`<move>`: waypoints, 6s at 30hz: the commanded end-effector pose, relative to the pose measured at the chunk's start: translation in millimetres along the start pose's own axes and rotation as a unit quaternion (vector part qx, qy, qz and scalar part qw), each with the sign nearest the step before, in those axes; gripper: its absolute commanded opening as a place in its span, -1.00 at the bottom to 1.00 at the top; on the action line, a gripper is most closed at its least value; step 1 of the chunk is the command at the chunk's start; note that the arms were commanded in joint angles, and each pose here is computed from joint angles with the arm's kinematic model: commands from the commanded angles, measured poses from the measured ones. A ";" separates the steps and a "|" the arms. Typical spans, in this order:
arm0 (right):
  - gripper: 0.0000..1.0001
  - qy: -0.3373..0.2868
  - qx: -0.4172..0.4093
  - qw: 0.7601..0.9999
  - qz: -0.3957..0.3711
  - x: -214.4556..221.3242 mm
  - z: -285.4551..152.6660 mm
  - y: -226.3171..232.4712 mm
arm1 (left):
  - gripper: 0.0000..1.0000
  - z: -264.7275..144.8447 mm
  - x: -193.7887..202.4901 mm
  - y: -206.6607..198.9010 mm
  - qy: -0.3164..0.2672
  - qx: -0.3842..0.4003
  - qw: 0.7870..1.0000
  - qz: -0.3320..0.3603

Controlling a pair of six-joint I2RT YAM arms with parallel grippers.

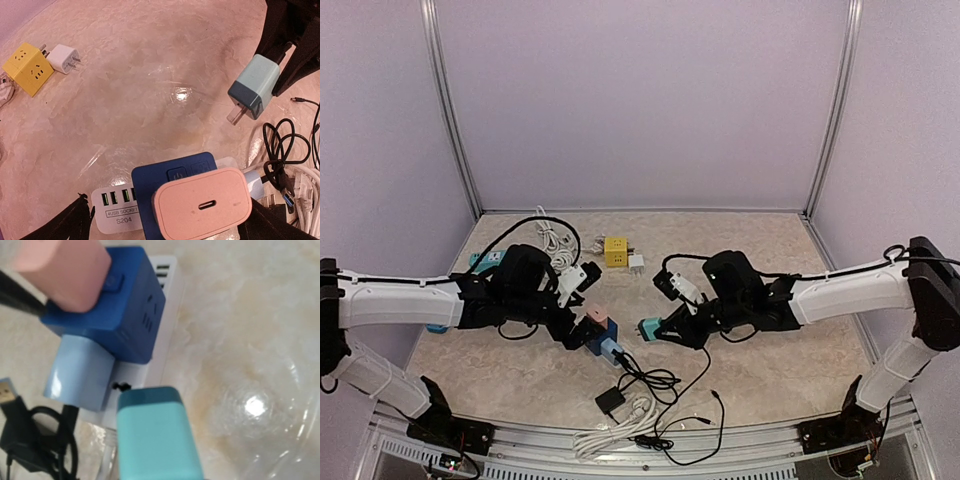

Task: Insert the plug
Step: Insert the plug into the socket.

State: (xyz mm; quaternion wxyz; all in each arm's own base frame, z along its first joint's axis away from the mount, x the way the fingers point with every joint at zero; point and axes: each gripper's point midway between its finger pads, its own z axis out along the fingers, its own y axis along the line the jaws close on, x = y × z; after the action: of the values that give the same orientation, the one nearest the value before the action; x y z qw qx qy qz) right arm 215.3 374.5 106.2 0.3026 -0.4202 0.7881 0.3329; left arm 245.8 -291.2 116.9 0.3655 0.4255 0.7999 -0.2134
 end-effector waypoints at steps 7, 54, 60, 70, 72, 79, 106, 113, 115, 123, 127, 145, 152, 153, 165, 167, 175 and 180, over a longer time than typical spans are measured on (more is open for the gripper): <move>-1.00 -0.015 0.022 1.000 -0.004 -0.4 -20.2 -4.8 | 0.57 5.9 9.8 -0.4 -0.002 -0.042 0.999 0.007; -1.00 -0.159 -0.070 0.951 -0.257 19.0 -42.7 10.1 | -1.00 45.0 0.2 -85.6 -0.092 0.337 0.893 0.286; -1.00 -0.154 -0.080 0.957 -0.234 39.3 -44.5 9.9 | -1.00 51.5 -0.3 -72.2 -0.080 0.338 0.899 0.266; -1.00 -0.163 -0.075 0.956 -0.231 38.1 -35.3 0.4 | -1.00 53.1 7.5 -77.4 -0.064 0.346 0.901 0.255; -1.00 -0.161 -0.074 0.958 -0.226 38.6 -30.7 -2.2 | -1.00 56.6 4.7 -76.7 -0.061 0.338 0.906 0.249; -1.00 -0.180 -0.051 0.956 -0.228 34.1 -33.3 -7.7 | -1.00 57.6 9.4 -78.1 -0.055 0.338 0.906 0.248; -1.00 -0.237 -0.056 0.936 -0.255 17.0 -28.4 1.7 | -1.00 68.7 2.4 -88.4 -0.076 0.344 0.905 0.238; -1.00 -0.241 -0.102 0.915 -0.306 6.0 -6.1 10.5 | -1.00 81.5 6.7 -97.3 -0.104 0.339 0.899 0.258; -1.00 -0.227 -0.114 0.916 -0.310 10.7 3.8 9.7 | -1.00 82.1 6.9 -100.2 -0.115 0.342 0.896 0.259; -1.00 -0.246 -0.131 0.918 -0.282 3.1 -1.8 12.0 | -1.00 91.2 33.2 -90.4 -0.091 0.343 0.901 0.251; -1.00 -0.258 -0.125 0.924 -0.251 -21.2 -3.2 10.5 | -1.00 95.2 35.1 -87.9 -0.078 0.332 0.903 0.261; -1.00 -0.292 -0.082 0.919 -0.254 -90.1 10.0 44.1 | -1.00 117.7 31.5 -95.7 -0.130 0.286 0.924 0.217; -1.00 -0.290 -0.032 0.920 -0.260 -95.8 -20.4 27.8 | -1.00 111.6 39.4 -76.4 -0.104 0.292 0.930 0.196; -1.00 -0.291 -0.027 0.919 -0.264 -96.1 -24.5 28.0 | -1.00 110.2 37.9 -73.3 -0.103 0.291 0.931 0.193; 0.19 -0.155 -0.009 0.941 -0.300 -33.8 -45.5 17.1 | -1.00 99.0 28.9 -31.4 -0.104 0.256 0.949 0.153; 0.21 -0.124 -0.004 0.947 -0.295 -22.4 -52.8 14.3 | -1.00 100.0 29.3 -26.0 -0.103 0.253 0.952 0.137; 0.59 -0.110 0.041 0.957 -0.264 -32.0 -82.7 8.3 | -0.30 95.0 49.4 -12.9 -0.079 0.232 0.958 0.152; 0.99 -0.107 0.051 0.966 -0.230 -50.2 -76.3 1.8 | 0.97 84.4 44.1 -5.3 -0.089 0.208 0.961 0.157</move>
State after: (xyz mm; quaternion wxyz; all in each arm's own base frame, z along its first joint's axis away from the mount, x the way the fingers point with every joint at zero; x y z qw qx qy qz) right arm 208.9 335.0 187.2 0.4926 -0.5577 0.6143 0.2626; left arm 261.3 -358.1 88.2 0.4331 0.6017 0.5318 -0.4093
